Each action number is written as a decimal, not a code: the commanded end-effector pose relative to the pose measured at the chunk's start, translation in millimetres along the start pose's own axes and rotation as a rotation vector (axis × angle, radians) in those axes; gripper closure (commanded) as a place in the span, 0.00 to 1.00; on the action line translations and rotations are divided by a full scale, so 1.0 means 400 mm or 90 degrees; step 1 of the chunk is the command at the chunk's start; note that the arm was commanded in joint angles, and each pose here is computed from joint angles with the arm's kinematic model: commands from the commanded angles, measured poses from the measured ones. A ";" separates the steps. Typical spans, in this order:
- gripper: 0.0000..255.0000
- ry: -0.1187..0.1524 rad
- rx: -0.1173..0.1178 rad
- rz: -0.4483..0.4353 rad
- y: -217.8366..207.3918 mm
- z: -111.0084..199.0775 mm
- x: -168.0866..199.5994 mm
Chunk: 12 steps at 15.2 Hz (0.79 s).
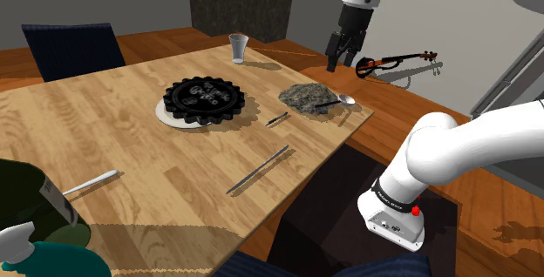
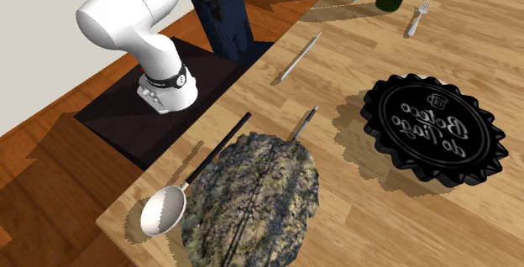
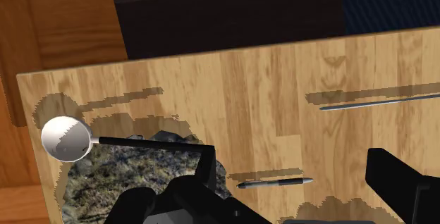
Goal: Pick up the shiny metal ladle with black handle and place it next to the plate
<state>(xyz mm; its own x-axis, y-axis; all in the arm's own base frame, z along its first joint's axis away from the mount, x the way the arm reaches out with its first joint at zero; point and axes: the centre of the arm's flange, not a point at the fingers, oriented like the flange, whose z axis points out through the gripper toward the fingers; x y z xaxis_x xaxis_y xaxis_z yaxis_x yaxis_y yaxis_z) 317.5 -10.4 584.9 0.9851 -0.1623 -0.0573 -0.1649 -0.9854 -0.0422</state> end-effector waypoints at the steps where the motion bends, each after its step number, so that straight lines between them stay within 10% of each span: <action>1: 0.00 0.000 0.000 0.000 0.000 0.000 0.000; 12: 0.00 0.005 -0.116 -0.127 0.199 0.249 0.007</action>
<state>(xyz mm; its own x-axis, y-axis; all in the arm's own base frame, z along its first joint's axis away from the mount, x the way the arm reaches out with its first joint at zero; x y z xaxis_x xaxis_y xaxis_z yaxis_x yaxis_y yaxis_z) 304.6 -73.3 489.0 0.9982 0.0138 -0.0578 0.0202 -0.9936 0.1114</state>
